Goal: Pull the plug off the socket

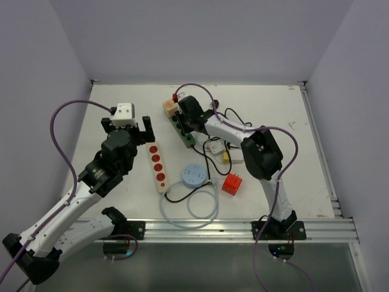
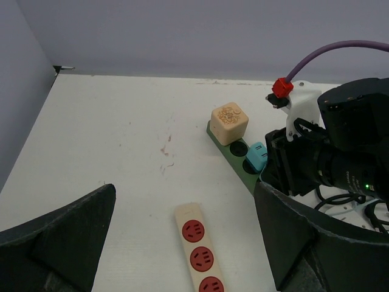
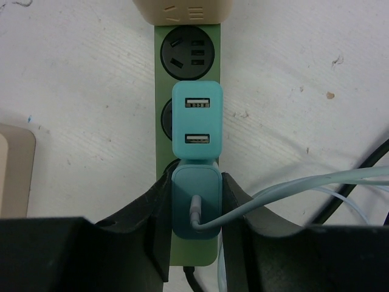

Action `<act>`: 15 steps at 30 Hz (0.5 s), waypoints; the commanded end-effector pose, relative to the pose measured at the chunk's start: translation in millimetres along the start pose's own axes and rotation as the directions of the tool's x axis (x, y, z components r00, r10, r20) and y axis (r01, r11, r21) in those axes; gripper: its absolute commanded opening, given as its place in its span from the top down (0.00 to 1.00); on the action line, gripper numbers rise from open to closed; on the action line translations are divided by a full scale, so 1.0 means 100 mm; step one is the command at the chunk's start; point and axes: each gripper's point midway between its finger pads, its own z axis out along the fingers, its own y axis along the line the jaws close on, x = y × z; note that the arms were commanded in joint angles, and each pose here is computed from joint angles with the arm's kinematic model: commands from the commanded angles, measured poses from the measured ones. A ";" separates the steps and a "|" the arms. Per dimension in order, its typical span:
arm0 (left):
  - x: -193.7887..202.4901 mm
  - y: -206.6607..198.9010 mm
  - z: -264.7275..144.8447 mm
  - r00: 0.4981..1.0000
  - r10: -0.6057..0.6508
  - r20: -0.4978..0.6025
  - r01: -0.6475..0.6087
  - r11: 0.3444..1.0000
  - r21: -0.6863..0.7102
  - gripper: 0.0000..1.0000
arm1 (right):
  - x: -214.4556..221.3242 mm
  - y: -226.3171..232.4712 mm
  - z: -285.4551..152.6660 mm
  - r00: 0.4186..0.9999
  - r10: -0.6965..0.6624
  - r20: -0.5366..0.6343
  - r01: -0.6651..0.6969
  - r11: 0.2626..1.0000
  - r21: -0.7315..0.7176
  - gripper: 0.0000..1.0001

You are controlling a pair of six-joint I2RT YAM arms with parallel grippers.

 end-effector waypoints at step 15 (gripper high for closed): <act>0.03 -0.30 0.08 0.993 -0.089 -0.079 0.097 0.990 0.100 0.00 | -0.71 0.15 -1.04 0.941 0.276 0.194 -0.239 0.952 -0.192 1.00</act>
